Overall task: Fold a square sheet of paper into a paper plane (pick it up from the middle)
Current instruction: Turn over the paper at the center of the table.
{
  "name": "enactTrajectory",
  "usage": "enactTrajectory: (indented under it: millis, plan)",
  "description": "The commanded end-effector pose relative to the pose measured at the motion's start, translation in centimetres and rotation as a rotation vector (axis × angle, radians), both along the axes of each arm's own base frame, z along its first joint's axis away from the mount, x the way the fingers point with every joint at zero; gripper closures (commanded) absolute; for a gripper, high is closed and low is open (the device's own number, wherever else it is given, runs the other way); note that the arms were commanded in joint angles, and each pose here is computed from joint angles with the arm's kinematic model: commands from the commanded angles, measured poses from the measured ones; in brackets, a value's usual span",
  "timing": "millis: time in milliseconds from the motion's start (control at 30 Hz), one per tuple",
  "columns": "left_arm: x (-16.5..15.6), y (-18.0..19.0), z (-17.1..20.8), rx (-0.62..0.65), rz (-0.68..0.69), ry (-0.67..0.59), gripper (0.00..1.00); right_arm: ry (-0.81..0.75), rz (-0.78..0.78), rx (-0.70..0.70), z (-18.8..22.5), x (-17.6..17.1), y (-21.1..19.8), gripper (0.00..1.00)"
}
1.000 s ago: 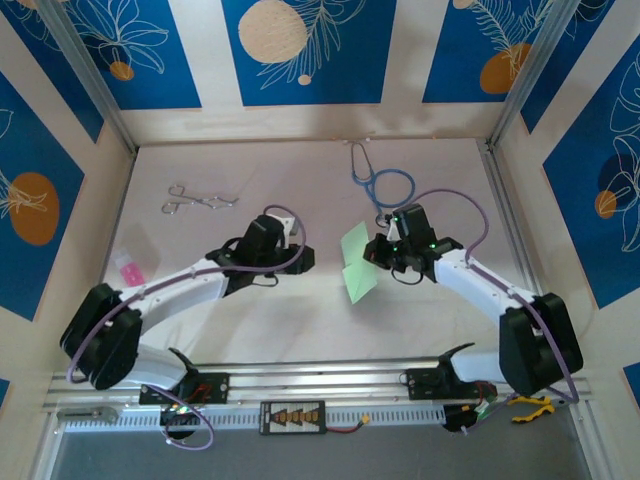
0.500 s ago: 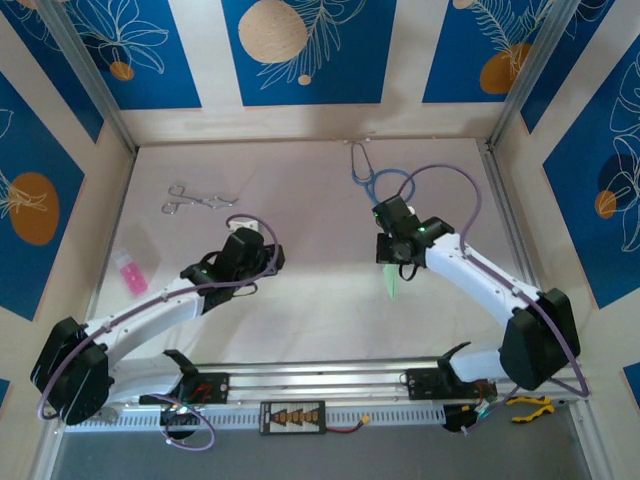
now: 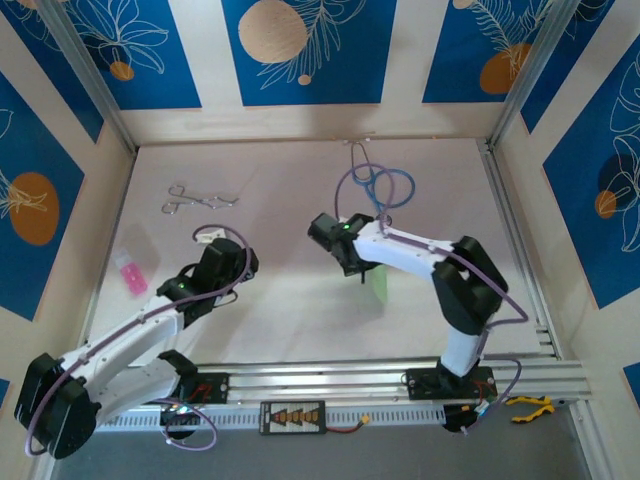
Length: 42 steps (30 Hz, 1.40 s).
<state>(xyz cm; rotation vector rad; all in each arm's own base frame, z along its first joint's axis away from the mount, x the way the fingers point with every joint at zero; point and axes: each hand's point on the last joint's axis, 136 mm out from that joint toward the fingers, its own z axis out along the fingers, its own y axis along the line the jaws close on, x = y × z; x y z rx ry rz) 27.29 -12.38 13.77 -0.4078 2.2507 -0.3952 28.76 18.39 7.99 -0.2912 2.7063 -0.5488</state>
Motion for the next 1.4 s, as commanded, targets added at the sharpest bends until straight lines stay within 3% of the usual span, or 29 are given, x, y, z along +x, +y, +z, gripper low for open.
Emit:
enactTrajectory:
  millis: [0, 167, 267, 333, 600, 700, 933, 1167, 1367]
  plan:
    - [-0.5, 2.0, -0.1, 0.029, 0.072, -0.007, 0.5, 0.049, 0.062, 0.019, -1.1, -0.4, 3.2, 0.99]
    - [-0.8, 2.4, 0.0, 0.023, 0.082, -0.016, 0.49, 0.148, 0.126, 0.21, -3.0, -1.0, 8.9, 0.96]
    - [-0.8, 2.1, 0.0, 0.016, 0.071, -0.012, 0.49, 0.199, 0.128, 0.352, -3.3, -1.4, 11.3, 0.89]
    - [-0.8, 2.0, -0.2, 0.017, 0.067, -0.005, 0.49, 0.231, 0.097, 0.437, -3.0, -1.4, 11.9, 0.71]
    - [-0.3, 0.1, -1.6, -0.024, 0.002, 0.044, 0.47, 0.186, 0.019, 0.854, 0.4, -0.9, 10.9, 0.59]
    - [0.1, -1.3, -2.3, -0.044, -0.046, 0.076, 0.47, 0.167, -0.096, 0.962, 0.2, -0.6, 8.1, 0.61]
    - [0.9, -6.4, -4.2, -0.122, -0.237, 0.184, 0.47, 0.176, -0.231, 1.23, -1.0, -1.7, 5.1, 0.8]
    - [1.1, -10.8, -6.1, -0.234, -0.372, 0.314, 0.49, 0.213, -0.271, 1.2, -3.2, -2.8, 4.2, 0.92]
    - [1.0, -12.4, -6.6, -0.306, -0.413, 0.337, 0.5, 0.219, -0.303, 1.177, -4.8, -3.0, 3.4, 0.93]
